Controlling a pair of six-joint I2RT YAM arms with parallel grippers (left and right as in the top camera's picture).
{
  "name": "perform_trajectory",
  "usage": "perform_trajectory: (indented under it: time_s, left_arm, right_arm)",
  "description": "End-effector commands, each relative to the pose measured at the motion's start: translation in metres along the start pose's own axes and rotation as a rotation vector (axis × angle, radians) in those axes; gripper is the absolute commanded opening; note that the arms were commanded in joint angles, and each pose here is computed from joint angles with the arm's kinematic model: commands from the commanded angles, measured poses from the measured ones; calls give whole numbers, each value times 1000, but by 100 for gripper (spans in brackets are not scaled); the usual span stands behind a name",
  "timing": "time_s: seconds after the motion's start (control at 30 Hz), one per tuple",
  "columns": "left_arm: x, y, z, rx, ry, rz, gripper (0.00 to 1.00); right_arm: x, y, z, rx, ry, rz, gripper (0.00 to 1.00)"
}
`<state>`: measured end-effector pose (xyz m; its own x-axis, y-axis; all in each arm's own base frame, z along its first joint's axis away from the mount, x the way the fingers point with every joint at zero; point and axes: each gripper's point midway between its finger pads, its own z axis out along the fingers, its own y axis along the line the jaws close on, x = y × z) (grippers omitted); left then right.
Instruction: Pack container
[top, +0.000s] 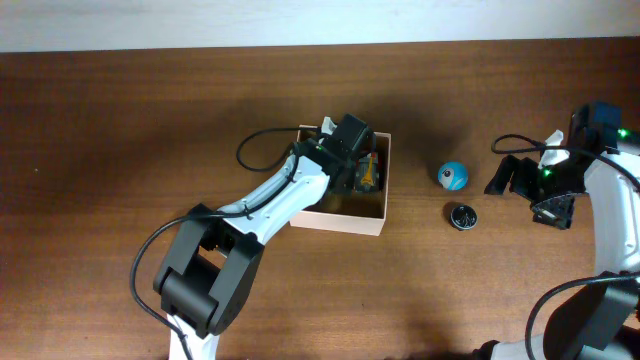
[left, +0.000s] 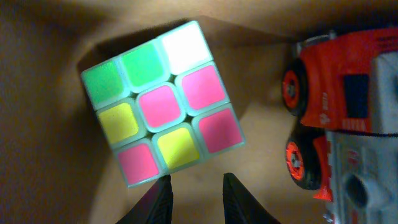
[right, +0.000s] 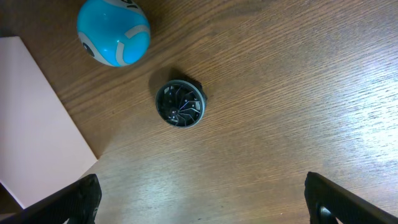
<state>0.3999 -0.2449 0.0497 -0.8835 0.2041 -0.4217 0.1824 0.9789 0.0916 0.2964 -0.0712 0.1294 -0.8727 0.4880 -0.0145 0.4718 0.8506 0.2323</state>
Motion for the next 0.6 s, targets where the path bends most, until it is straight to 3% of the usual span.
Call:
perform_trajectory:
  time_s: [0.0,0.2,0.57]
  left_arm:
    - [2,6,4,-36,1,15,29]
    - [10,-38,-4,170,54,27,29]
    - [2,-48,-7,204,21,-20,33]
  right_arm:
    - [-4,1,-3,-6,-10,-9,99]
    - [-4,1,-3,-6,-11,-9,99]
    - [-4,1,-3,-6,-11,-9,99]
